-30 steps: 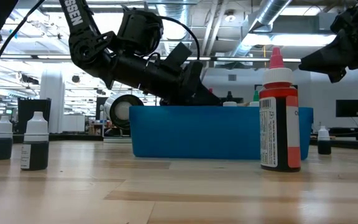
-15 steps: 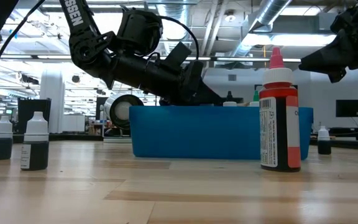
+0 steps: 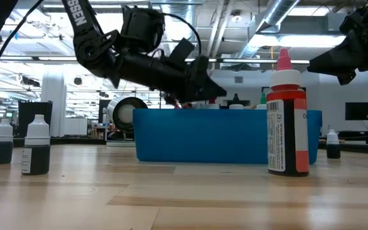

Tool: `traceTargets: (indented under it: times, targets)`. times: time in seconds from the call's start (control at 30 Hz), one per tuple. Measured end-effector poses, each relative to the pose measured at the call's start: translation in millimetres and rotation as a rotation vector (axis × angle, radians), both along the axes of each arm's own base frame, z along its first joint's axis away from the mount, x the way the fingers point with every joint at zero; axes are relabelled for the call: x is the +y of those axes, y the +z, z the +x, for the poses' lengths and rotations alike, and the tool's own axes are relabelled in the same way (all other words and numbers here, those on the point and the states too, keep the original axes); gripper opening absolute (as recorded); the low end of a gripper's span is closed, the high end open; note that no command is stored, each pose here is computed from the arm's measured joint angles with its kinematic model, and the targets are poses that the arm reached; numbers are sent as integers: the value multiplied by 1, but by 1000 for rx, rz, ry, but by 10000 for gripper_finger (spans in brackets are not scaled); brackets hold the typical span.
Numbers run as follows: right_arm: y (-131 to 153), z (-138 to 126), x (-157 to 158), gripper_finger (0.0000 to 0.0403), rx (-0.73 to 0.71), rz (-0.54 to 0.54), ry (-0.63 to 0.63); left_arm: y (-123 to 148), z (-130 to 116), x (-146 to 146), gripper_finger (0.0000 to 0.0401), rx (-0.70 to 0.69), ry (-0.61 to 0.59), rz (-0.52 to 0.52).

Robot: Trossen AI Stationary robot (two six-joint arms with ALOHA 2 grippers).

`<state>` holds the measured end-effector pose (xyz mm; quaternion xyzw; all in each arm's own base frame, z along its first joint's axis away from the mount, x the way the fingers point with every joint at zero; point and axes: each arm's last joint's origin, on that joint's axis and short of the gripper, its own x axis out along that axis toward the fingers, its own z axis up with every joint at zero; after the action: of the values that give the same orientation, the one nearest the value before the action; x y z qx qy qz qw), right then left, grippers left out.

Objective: Pick & Place food coloring
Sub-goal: Put the large orange food coloring bottle into the blue bin

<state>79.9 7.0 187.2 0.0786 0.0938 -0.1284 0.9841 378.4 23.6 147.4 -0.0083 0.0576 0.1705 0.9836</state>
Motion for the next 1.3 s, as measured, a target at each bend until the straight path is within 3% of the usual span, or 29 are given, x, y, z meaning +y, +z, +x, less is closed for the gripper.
traceTargets:
  times: [0.4, 0.77, 0.93, 1.2, 1.3]
  targets:
    - [0, 0, 0, 98, 0, -1, 0, 75, -20, -3, 193, -100, -13, 128]
    - [0, 0, 0, 98, 0, -1, -1, 130, -65, -17, 193, -4, -54, 72]
    - [0, 0, 0, 98, 0, -2, -2, 140, -78, -16, 193, 20, -48, 51]
    - [0, 0, 0, 98, -3, -1, -1, 137, -80, -15, 193, 65, -26, 49]
    - [2, 0, 0, 98, -19, 2, -1, 133, -80, -16, 193, 92, -25, -4]
